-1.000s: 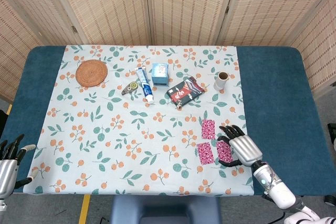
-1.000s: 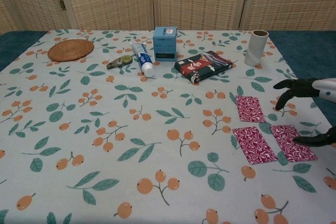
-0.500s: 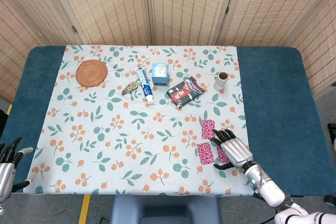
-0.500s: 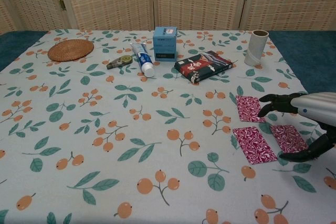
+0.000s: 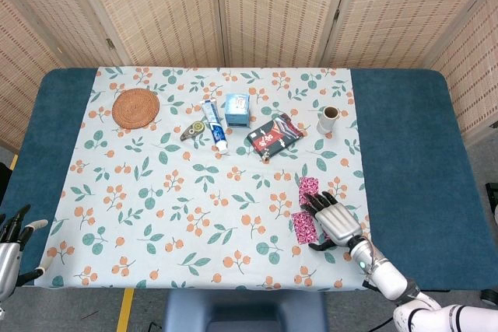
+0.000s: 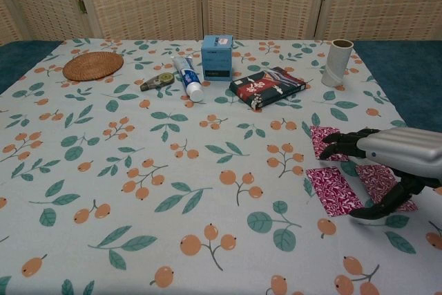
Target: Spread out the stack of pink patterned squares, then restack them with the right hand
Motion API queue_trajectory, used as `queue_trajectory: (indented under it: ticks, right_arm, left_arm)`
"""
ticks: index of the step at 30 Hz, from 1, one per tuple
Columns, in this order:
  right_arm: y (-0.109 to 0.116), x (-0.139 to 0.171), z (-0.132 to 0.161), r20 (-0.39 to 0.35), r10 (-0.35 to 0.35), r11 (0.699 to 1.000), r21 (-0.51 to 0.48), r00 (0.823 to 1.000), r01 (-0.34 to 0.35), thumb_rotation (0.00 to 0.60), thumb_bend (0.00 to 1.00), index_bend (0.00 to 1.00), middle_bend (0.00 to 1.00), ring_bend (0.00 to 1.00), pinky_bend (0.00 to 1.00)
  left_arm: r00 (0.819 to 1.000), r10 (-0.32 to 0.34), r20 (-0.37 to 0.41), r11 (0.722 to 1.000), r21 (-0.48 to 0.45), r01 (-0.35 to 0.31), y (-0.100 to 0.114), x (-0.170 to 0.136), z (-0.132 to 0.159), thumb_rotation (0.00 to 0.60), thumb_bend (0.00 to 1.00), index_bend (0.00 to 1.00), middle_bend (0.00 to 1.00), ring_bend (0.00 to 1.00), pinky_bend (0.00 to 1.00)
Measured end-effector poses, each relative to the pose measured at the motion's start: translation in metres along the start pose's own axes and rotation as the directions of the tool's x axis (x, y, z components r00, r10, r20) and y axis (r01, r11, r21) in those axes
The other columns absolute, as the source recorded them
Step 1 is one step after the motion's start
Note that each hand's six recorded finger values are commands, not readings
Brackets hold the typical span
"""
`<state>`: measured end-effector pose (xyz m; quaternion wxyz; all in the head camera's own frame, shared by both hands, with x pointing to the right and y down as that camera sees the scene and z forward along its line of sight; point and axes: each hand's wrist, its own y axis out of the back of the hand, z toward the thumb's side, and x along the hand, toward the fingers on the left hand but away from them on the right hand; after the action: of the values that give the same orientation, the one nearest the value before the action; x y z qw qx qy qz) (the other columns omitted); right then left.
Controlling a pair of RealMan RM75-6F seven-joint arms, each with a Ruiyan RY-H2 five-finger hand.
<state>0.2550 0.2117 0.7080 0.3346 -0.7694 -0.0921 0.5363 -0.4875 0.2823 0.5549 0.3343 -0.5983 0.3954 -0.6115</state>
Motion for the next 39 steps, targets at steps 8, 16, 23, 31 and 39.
queue_trajectory:
  ticks: [8,16,23,31,39]
  right_arm:
    - [-0.0027,-0.0006,0.0046,-0.009,0.016,1.000,0.020,1.000,-0.016,0.372,0.26,0.14,0.00,0.00,0.00]
    - [-0.0027,-0.0028,0.0046,-0.004,0.011,1.000,0.027,1.000,-0.011,0.371,0.26,0.15,0.00,0.00,0.00]
    - [-0.0030,-0.0058,0.0053,-0.003,0.009,1.000,0.030,1.000,-0.009,0.372,0.26,0.18,0.00,0.00,0.00]
    - [-0.0028,-0.0049,0.0058,0.003,-0.008,1.000,0.026,1.000,0.007,0.412,0.26,0.24,0.02,0.00,0.00]
    - [-0.0050,-0.0036,0.0055,0.012,-0.017,1.000,0.025,1.000,0.016,0.484,0.26,0.29,0.04,0.00,0.00]
  left_arm:
    - [1.000,-0.006,-0.008,1.000,-0.001,0.006,-0.0013,-0.0010,-0.0024,0.600,0.28,0.29,0.08,0.16,0.00]
    - [1.000,-0.005,-0.005,1.000,-0.002,0.005,-0.0016,-0.0007,-0.0022,0.600,0.28,0.29,0.08,0.16,0.00]
    - [1.000,-0.006,-0.010,1.000,-0.003,0.006,-0.0018,-0.0015,-0.0043,0.600,0.28,0.29,0.08,0.16,0.00]
    - [1.000,-0.006,-0.010,1.000,-0.006,0.006,-0.0027,-0.0015,-0.0050,0.600,0.28,0.29,0.08,0.16,0.00]
    - [1.000,-0.009,-0.007,1.000,-0.008,0.009,-0.0040,-0.0008,-0.0051,0.600,0.28,0.29,0.08,0.16,0.00]
